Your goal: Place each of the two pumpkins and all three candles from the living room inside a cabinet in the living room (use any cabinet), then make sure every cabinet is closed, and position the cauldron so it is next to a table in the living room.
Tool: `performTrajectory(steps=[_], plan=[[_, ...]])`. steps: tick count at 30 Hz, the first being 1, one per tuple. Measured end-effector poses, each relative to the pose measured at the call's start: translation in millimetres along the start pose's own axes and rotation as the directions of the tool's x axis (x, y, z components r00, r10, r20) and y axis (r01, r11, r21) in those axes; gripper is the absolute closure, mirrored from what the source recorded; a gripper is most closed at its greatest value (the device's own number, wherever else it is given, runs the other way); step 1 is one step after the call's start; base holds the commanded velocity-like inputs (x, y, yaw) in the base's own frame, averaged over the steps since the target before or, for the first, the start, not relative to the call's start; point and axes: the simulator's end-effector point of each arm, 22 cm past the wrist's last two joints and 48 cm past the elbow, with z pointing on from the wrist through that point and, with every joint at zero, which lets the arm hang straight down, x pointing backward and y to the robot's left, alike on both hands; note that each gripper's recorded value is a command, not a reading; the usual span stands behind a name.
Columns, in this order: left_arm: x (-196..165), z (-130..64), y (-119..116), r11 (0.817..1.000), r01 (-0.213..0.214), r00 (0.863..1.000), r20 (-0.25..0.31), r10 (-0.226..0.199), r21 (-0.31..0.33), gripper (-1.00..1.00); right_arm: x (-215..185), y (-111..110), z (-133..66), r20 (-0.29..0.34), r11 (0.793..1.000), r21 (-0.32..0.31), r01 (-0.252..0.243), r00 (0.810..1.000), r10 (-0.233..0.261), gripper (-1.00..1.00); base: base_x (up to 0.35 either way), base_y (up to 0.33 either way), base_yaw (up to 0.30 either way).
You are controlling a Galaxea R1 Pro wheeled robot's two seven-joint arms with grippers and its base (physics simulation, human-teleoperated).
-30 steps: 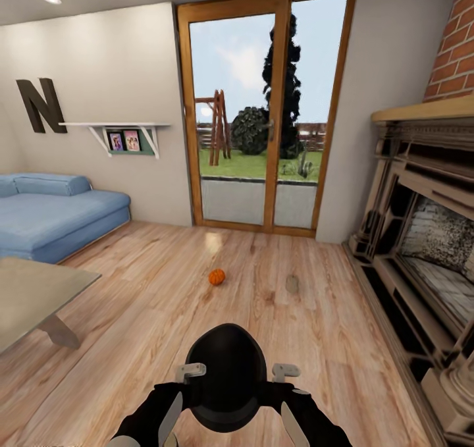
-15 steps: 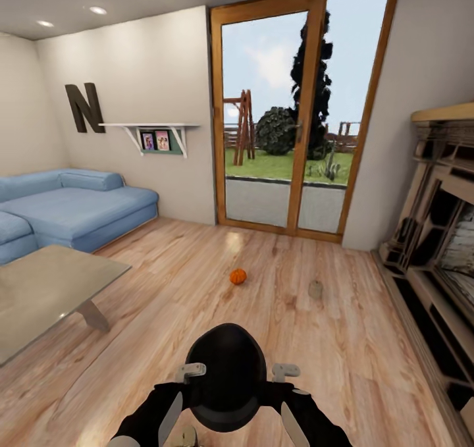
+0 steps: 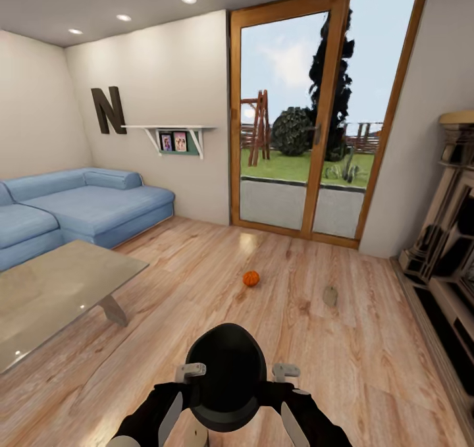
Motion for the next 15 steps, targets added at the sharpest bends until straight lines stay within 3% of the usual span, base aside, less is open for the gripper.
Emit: performTrajectory(steps=[7,11,15], plan=[[-8.8,-10.9,-1.8,1.0,0.0,1.0,0.0,0.0,0.0,1.0,-10.2,3.0,-9.3,0.001,1.0,0.0,0.0,1.0,0.0,1.0,0.0,0.0,0.03],[-9.1,-11.0,-1.8,1.0,0.001,1.0,0.001,-0.001,0.0,1.0,-10.5,3.1,-9.3,0.001,1.0,0.0,0.0,1.0,0.0,1.0,-0.013,0.0,0.235],[-8.9,-10.9,-1.8,1.0,0.001,1.0,0.0,-0.001,0.0,1.0,-10.3,3.1,-9.3,0.0,1.0,0.0,0.0,1.0,0.0,1.0,-0.216,0.0,0.28]])
